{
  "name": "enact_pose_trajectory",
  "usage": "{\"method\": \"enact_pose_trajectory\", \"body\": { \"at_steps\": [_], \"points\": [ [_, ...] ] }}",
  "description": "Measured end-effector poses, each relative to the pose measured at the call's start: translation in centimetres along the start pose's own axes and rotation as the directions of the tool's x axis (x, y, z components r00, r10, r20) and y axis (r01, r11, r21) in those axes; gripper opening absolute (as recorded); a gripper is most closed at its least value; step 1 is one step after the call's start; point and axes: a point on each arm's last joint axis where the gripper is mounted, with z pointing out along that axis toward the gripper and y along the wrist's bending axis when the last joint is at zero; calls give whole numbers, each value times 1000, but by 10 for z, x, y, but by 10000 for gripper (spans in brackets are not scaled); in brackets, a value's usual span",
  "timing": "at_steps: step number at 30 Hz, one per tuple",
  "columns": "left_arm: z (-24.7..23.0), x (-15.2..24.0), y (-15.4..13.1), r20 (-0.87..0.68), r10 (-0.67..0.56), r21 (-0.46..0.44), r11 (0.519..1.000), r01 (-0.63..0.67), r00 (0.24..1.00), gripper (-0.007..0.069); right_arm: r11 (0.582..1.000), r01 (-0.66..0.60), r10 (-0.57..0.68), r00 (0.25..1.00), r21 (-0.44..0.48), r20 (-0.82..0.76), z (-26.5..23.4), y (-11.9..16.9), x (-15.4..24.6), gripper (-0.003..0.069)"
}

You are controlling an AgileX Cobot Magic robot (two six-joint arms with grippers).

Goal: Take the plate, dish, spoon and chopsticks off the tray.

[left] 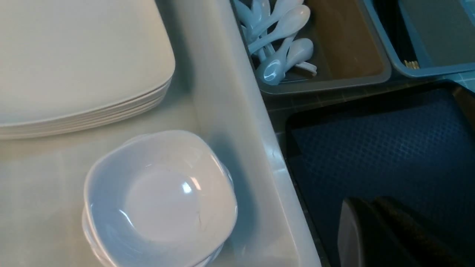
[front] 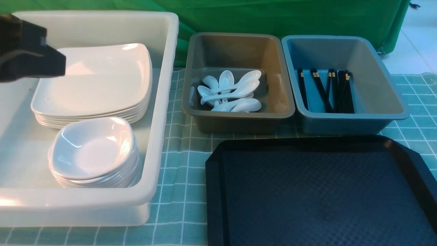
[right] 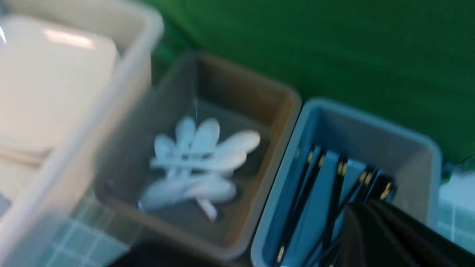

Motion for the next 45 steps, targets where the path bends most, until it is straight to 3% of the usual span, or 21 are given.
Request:
{"method": "enact_pose_trajectory", "body": {
  "at_steps": [5,11,16,20,33,45],
  "points": [
    [-17,8,-11,50,43,21,999,-44,998,13,995,-74,59,978,71,201,-54,0,51,23],
    [-38,26,-18,148,75,23,997,-79,986,13,991,-122,94,922,51,375,-81,10,144,23],
    [-51,49,-19,200,88,6,996,-91,976,13,994,-113,82,780,10,620,-96,21,208,22],
    [-59,76,-19,231,89,3,996,-93,969,13,995,-103,77,708,-4,702,-97,25,237,22],
    [-58,177,-10,466,15,9,1000,-21,885,13,995,-100,74,676,-9,733,-100,26,244,121],
    [-63,185,-10,537,13,14,1000,-24,844,13,995,-100,74,676,-9,733,-100,26,244,148]
  ]
}}
